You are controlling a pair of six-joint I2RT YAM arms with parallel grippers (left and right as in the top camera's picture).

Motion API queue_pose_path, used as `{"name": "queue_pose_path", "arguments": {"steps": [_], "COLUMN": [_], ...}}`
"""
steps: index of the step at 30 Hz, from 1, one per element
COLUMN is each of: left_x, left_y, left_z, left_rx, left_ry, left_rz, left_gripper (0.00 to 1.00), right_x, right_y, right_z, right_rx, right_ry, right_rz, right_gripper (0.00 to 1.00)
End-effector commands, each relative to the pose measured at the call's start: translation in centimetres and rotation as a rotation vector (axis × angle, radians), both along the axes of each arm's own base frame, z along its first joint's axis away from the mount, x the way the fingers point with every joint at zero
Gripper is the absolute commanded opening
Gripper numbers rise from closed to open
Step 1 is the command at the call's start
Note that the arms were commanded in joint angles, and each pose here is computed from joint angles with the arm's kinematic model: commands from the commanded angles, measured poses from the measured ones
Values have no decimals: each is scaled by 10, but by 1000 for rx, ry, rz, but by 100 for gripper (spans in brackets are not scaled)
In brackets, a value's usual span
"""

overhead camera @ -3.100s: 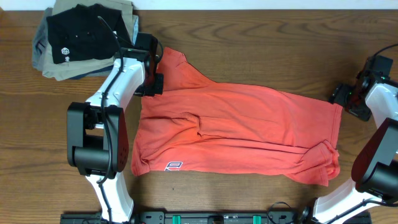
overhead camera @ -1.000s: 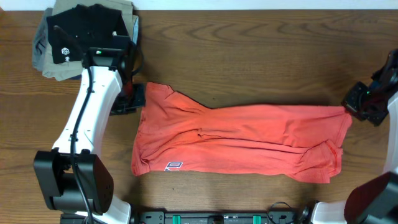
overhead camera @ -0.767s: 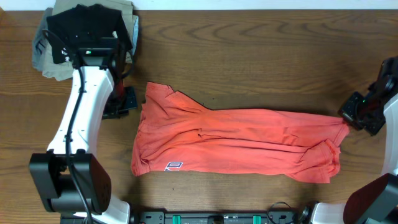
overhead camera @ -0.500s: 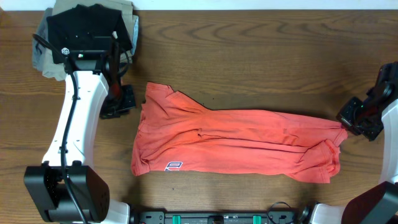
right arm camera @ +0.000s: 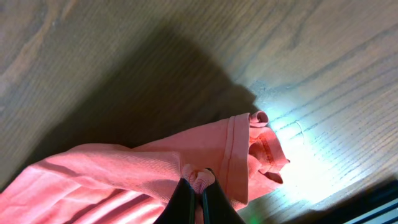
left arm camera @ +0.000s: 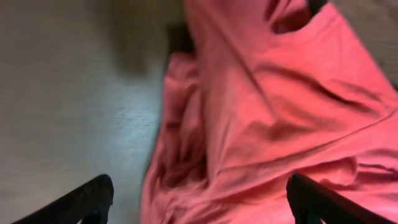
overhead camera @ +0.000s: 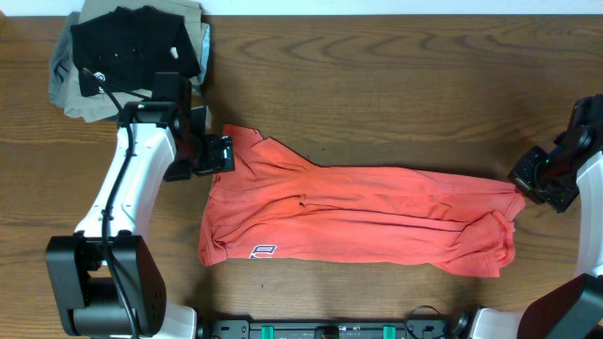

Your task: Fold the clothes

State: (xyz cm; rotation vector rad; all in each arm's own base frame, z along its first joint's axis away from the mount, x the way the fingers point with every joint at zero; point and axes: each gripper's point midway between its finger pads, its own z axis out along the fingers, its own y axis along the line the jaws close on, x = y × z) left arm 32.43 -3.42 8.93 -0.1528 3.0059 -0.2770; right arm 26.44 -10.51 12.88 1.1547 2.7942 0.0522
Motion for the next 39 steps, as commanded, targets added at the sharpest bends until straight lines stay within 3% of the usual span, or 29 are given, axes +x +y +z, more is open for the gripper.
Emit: {"name": "queue_pose_path", "arguments": {"steps": [1, 9, 13, 19, 27, 33, 39], "left_x": [-3, -11, -13, -13, -14, -17, -26], "left_y": [-9, -33, -41, -55, -53, -50, -36], "left_z": [-8, -26, -31, -40, -50, -51, -47], "left_rx": [-45, -176, -174, -174, -147, -131, -51], "left_ry": [-11, -23, -28, -14, 15, 29, 83], "left_rz": [-72, -137, -162, -207, -205, -202, -181], "left_gripper": [91, 90, 83, 81, 29, 6, 6], "right_x": [0, 5, 6, 6, 5, 5, 4], "right_y": [1, 2, 2, 2, 2, 2, 3], "right_z": [3, 4, 4, 4, 4, 4, 3], "right_rx": [7, 12, 15, 15, 15, 14, 17], "right_ry": [-19, -44, -47, -46, -43, -43, -39], "right_rz": [-1, 1, 2, 2, 21, 21, 20], "right_gripper": [1, 1, 1, 1, 1, 1, 1]}}
